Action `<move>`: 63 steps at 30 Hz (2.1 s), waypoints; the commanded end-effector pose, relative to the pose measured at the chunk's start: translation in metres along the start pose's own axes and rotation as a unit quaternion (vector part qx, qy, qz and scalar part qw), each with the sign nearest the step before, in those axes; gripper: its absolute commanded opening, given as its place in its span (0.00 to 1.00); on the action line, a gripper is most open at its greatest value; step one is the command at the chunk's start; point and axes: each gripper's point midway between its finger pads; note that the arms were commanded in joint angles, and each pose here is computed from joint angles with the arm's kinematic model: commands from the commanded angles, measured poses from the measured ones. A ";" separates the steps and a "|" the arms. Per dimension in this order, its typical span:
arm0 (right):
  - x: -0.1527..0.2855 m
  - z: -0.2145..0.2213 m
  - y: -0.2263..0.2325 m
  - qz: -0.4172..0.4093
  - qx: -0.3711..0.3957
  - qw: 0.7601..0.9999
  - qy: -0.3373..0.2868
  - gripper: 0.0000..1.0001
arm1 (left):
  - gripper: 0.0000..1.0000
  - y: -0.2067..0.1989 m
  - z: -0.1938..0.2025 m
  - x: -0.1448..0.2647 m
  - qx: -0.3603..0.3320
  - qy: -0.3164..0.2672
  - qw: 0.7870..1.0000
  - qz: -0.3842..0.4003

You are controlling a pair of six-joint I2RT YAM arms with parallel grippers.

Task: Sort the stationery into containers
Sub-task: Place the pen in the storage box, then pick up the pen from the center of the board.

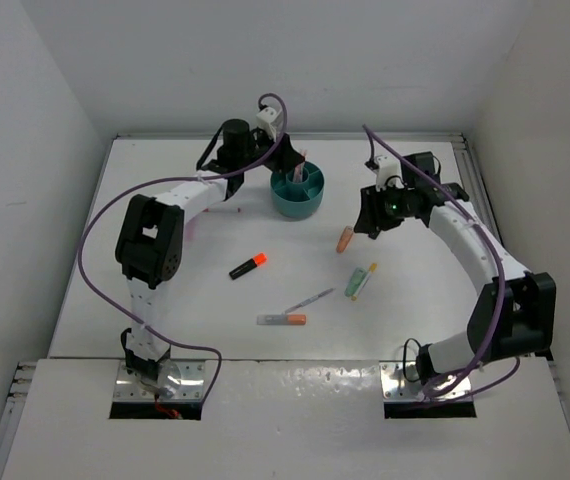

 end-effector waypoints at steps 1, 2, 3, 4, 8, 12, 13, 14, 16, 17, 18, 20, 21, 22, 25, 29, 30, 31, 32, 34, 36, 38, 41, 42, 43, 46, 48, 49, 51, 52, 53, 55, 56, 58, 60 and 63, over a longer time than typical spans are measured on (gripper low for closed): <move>-0.007 0.006 0.015 -0.039 0.063 0.997 0.009 0.43 | 0.57 -0.005 -0.039 0.002 -0.022 -0.038 0.999 0.003; -0.009 0.011 0.022 -0.047 0.074 0.996 0.017 0.43 | 0.57 -0.008 -0.052 0.008 -0.022 -0.050 0.999 0.005; -0.011 0.014 0.026 -0.052 0.082 0.995 0.023 0.43 | 0.57 -0.009 -0.060 0.013 -0.011 -0.058 0.998 0.007; -0.013 0.017 0.030 -0.057 0.098 0.993 0.031 0.42 | 0.57 -0.006 -0.069 0.019 -0.011 -0.066 0.998 0.004; -0.019 0.043 0.065 -0.092 0.174 0.978 0.076 0.41 | 0.57 -0.009 -0.107 0.054 -0.021 -0.088 0.996 -0.005; -0.026 0.066 0.083 -0.113 0.268 0.951 0.101 0.41 | 0.57 -0.008 -0.128 0.102 -0.019 -0.083 0.996 -0.021; -0.028 0.071 0.084 -0.114 0.282 0.946 0.108 0.40 | 0.57 0.003 -0.119 0.113 -0.002 -0.059 0.998 -0.033; -0.032 0.073 0.092 -0.117 0.303 0.939 0.110 0.40 | 0.57 0.001 -0.122 0.125 0.000 -0.054 0.998 -0.039; -0.038 0.071 0.093 -0.098 0.348 0.925 0.113 0.38 | 0.58 0.014 -0.114 0.147 0.021 -0.033 0.998 -0.058; -0.044 0.076 0.104 -0.100 0.378 0.912 0.124 0.38 | 0.58 0.013 -0.110 0.160 0.033 -0.024 0.997 -0.065; -0.050 0.075 0.110 -0.084 0.416 0.895 0.134 0.36 | 0.58 0.019 -0.110 0.181 0.050 -0.023 0.995 -0.082; -0.055 0.078 0.116 -0.072 0.447 0.878 0.154 0.33 | 0.58 0.026 -0.109 0.199 0.072 -0.023 0.992 -0.097; -0.057 0.080 0.120 -0.070 0.459 0.870 0.163 0.32 | 0.58 0.039 -0.110 0.216 0.080 -0.027 0.990 -0.118; -0.057 0.079 0.129 -0.064 0.476 0.860 0.172 0.30 | 0.58 0.036 -0.112 0.229 0.084 -0.027 0.988 -0.124; -0.068 0.091 0.134 -0.049 0.499 0.838 0.215 0.30 | 0.59 0.047 -0.108 0.262 0.097 -0.026 0.982 -0.158; -0.088 0.107 0.133 -0.029 0.516 0.814 0.264 0.29 | 0.60 0.056 -0.094 0.296 0.111 -0.026 0.975 -0.190; -0.090 0.106 0.138 -0.027 0.522 0.811 0.264 0.29 | 0.60 0.051 -0.097 0.304 0.107 -0.033 0.975 -0.193; -0.092 0.108 0.138 -0.023 0.524 0.807 0.272 0.29 | 0.60 0.054 -0.096 0.312 0.108 -0.036 0.973 -0.201; -0.097 0.109 0.139 -0.021 0.526 0.803 0.278 0.29 | 0.60 0.054 -0.089 0.316 0.116 -0.032 0.972 -0.202; -0.100 0.116 0.143 -0.023 0.533 0.795 0.288 0.29 | 0.60 0.053 -0.089 0.326 0.111 -0.035 0.970 -0.211; -0.103 0.125 0.149 -0.029 0.543 0.786 0.295 0.32 | 0.60 0.051 -0.084 0.333 0.118 -0.032 0.969 -0.214; -0.105 0.132 0.151 -0.035 0.549 0.779 0.301 0.33 | 0.61 0.052 -0.080 0.341 0.121 -0.032 0.968 -0.219; -0.110 0.143 0.153 -0.041 0.555 0.771 0.310 0.33 | 0.61 0.049 -0.079 0.349 0.122 -0.035 0.967 -0.220; -0.110 0.145 0.154 -0.043 0.558 0.768 0.313 0.33 | 0.61 0.048 -0.080 0.352 0.119 -0.036 0.967 -0.221; -0.111 0.147 0.155 -0.045 0.558 0.767 0.314 0.33 | 0.61 0.048 -0.080 0.355 0.116 -0.036 0.967 -0.223; -0.113 0.152 0.156 -0.048 0.563 0.761 0.318 0.33 | 0.61 0.049 -0.076 0.360 0.122 -0.033 0.966 -0.227; -0.118 0.155 0.154 -0.046 0.568 0.756 0.322 0.33 | 0.61 0.050 -0.076 0.363 0.125 -0.035 0.965 -0.228; -0.119 0.156 0.154 -0.044 0.570 0.753 0.324 0.32 | 0.61 0.050 -0.076 0.364 0.126 -0.035 0.965 -0.227; -0.124 0.158 0.151 -0.040 0.575 0.749 0.327 0.32 | 0.61 0.050 -0.075 0.364 0.127 -0.036 0.965 -0.227; -0.126 0.156 0.150 -0.037 0.577 0.749 0.324 0.32 | 0.61 0.048 -0.075 0.364 0.127 -0.036 0.966 -0.224; -0.127 0.155 0.148 -0.031 0.580 0.746 0.325 0.32 | 0.61 0.048 -0.075 0.366 0.124 -0.037 0.966 -0.226; -0.130 0.156 0.147 -0.031 0.583 0.744 0.327 0.32 | 0.61 0.048 -0.075 0.367 0.125 -0.037 0.966 -0.225; -0.130 0.157 0.146 -0.031 0.584 0.741 0.330 0.32 | 0.61 0.048 -0.074 0.367 0.124 -0.036 0.966 -0.225; -0.131 0.160 0.144 -0.034 0.587 0.737 0.332 0.31 | 0.61 0.050 -0.072 0.369 0.127 -0.036 0.965 -0.228; -0.133 0.162 0.143 -0.035 0.594 0.732 0.333 0.31 | 0.61 0.052 -0.070 0.371 0.129 -0.035 0.964 -0.231; -0.135 0.167 0.141 -0.035 0.601 0.724 0.337 0.30 | 0.61 0.053 -0.066 0.372 0.138 -0.034 0.962 -0.233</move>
Point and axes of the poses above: each gripper's point midway between its finger pads, its own x axis back along the fingers, its own y axis along the line the jaws close on, z = x × y, and after that the axes turned 2 degrees about x, right-handed
